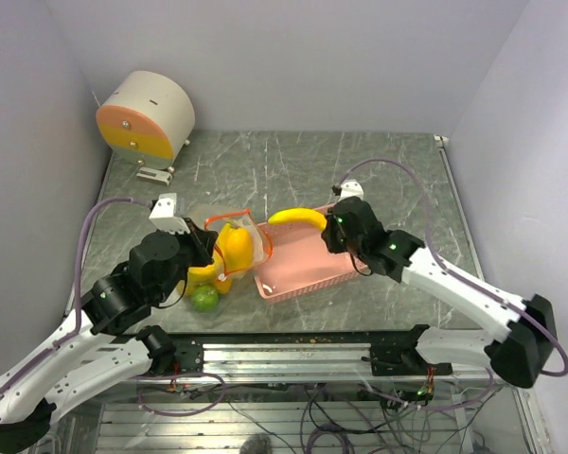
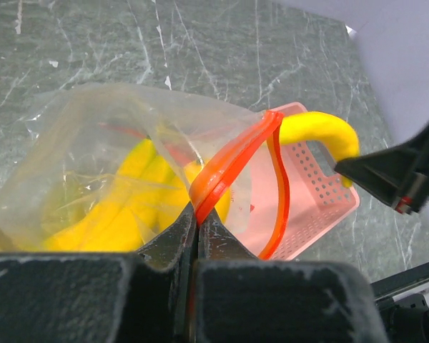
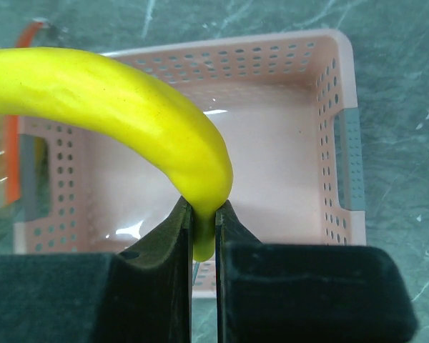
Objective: Place the food in the zip-top bag and seal the zipper
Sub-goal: Pick up the fake fruit from the bin, then place the fake fruit in the zipper food storage bag.
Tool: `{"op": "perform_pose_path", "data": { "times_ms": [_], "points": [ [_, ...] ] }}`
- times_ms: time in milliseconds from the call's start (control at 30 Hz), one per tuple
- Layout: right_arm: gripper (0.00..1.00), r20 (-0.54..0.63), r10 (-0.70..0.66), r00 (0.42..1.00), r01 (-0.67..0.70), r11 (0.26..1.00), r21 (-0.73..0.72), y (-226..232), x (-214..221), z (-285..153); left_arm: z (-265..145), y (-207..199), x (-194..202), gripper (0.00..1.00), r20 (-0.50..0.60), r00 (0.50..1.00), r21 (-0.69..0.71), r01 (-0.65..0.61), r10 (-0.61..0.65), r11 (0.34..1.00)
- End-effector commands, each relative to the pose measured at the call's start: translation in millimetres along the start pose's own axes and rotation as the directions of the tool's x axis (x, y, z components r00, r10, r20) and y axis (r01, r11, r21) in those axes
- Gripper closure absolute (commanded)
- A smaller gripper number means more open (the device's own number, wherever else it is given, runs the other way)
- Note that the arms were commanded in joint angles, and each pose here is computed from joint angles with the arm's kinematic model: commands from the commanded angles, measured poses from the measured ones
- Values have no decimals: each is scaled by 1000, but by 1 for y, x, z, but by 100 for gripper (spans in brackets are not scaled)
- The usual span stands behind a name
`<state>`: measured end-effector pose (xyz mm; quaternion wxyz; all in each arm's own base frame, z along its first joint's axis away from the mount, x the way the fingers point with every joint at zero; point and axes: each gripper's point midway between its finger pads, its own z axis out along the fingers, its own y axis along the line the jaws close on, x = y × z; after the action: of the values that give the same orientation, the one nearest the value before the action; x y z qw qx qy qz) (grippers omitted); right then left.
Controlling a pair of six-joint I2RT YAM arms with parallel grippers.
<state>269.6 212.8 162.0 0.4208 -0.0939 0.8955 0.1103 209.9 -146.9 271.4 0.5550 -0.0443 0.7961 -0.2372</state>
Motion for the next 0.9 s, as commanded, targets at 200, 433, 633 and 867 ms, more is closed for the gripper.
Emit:
{"op": "perform_pose_path", "data": {
  "times_ms": [200, 433, 633, 867],
  "points": [
    [100, 245, -105, 964, 132, 987, -97, 26, -56, -83, 3, 0, -14, 93, 25, 1000, -39, -7, 8, 999],
    [100, 322, -125, 939, 193, 963, -187, 49, -58, -108, 10, -1, -8, 93, 6, 1000, -51, -17, 17, 999],
    [100, 307, -177, 935, 235, 958, -165, 67, -58, -95, 11, -14, -16, 93, -4, 1000, -19, -17, 17, 1000],
    [100, 328, -234, 915, 267, 962, -60, 87, -72, -73, 11, -26, -20, 93, -19, 1000, 21, -23, 23, 1000]
  ]
}}
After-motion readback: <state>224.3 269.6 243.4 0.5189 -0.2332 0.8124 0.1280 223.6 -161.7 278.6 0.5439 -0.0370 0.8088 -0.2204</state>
